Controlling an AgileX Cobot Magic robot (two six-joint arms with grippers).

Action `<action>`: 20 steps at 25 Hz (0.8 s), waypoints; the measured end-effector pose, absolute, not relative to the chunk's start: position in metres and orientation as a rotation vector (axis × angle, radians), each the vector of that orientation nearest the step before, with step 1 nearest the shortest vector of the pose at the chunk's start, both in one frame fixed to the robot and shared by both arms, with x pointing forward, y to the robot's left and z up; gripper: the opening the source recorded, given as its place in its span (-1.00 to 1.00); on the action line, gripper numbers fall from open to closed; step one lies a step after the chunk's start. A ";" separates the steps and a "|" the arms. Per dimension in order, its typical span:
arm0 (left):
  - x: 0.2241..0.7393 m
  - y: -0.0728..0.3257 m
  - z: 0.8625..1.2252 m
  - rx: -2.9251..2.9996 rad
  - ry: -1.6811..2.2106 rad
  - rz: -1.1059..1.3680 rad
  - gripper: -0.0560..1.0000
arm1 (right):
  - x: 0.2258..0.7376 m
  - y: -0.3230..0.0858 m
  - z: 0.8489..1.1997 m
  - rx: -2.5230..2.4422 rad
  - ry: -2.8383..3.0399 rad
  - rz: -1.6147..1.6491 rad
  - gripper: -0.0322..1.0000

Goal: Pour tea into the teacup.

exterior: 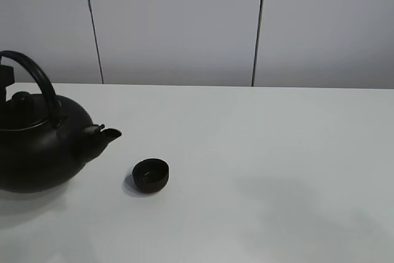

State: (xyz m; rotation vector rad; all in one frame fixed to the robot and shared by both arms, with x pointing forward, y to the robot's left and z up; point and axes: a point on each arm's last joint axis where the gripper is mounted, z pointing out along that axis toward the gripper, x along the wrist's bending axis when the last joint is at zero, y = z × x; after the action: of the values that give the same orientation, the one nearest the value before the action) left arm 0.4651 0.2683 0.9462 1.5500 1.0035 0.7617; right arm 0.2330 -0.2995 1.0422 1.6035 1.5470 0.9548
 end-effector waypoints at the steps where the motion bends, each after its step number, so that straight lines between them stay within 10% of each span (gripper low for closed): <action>1: 0.467 0.267 0.949 1.546 0.995 0.760 -0.53 | 0.233 -0.299 1.042 1.603 1.547 0.955 0.01; 20: 0.501 0.241 0.973 1.639 0.936 0.743 -0.53 | 0.233 -0.299 1.042 1.603 1.547 0.955 0.01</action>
State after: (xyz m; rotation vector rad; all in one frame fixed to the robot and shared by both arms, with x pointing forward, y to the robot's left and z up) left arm 0.5010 0.2411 0.9727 1.6388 0.9361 0.7429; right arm 0.2330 -0.2995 1.0422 1.6035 1.5470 0.9548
